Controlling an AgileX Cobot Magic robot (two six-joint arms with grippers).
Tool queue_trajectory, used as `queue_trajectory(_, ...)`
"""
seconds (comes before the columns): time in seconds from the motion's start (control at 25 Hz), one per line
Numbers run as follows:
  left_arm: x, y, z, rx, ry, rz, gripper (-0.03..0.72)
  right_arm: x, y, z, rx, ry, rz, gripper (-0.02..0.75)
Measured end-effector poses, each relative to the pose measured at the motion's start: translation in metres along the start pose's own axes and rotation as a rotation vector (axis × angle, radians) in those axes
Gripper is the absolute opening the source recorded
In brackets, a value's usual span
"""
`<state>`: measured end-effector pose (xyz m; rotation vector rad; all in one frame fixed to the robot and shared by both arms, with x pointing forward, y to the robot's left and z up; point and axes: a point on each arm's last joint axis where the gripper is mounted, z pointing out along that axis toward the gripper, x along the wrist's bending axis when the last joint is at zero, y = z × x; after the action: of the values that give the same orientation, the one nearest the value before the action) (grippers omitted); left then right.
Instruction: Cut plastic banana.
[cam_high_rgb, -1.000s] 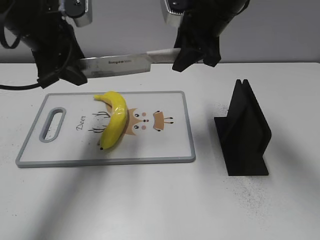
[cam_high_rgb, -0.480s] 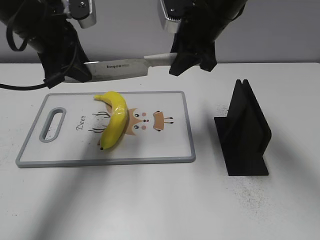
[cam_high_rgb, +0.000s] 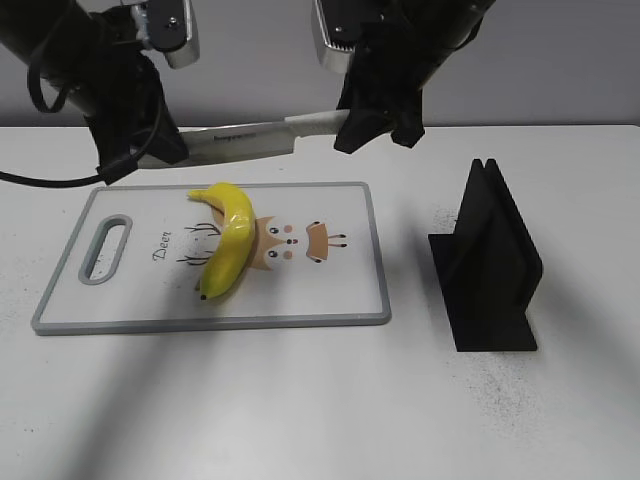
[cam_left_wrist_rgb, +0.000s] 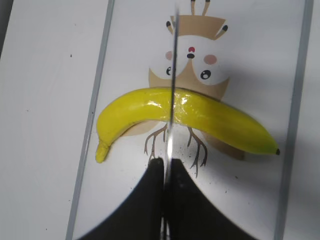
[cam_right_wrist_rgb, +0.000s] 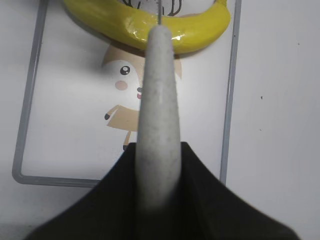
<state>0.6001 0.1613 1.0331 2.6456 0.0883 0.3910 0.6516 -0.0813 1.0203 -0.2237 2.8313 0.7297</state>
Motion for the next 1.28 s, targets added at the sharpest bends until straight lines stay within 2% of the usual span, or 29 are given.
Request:
queue_trajectory(0.2,0.006,-0.004,0.015,0.008,0.029,-0.001,-0.025,-0.002,-0.002,0.004,0.007,-0.016,0.004,0.157)
queue_trajectory(0.36,0.010,-0.013,0.036,0.033,0.029,-0.001,-0.025,-0.005,-0.011,0.025,0.018,-0.014,0.030,0.157)
queue_trajectory(0.56,0.005,-0.039,0.097,0.094,-0.079,-0.042,-0.025,0.001,-0.038,0.080,0.058,0.093,0.108,0.157)
queue_trajectory(0.64,0.005,-0.044,0.110,0.096,-0.096,-0.052,-0.025,0.004,-0.048,0.095,0.073,0.129,0.127,0.158)
queue_trajectory(0.96,0.006,-0.047,0.120,0.100,-0.097,-0.055,-0.025,0.004,-0.053,0.104,0.086,0.170,0.126,0.159)
queue_trajectory(1.12,0.005,-0.046,0.117,0.105,-0.132,-0.044,-0.025,-0.001,-0.046,0.098,0.079,0.201,0.118,0.159)
queue_trajectory(1.2,0.008,-0.042,0.113,0.101,-0.147,-0.035,-0.025,-0.006,-0.041,0.092,0.079,0.196,0.108,0.159)
queue_trajectory(1.28,0.015,-0.036,0.105,0.090,-0.123,-0.025,-0.025,-0.014,-0.034,0.083,0.074,0.167,0.109,0.159)
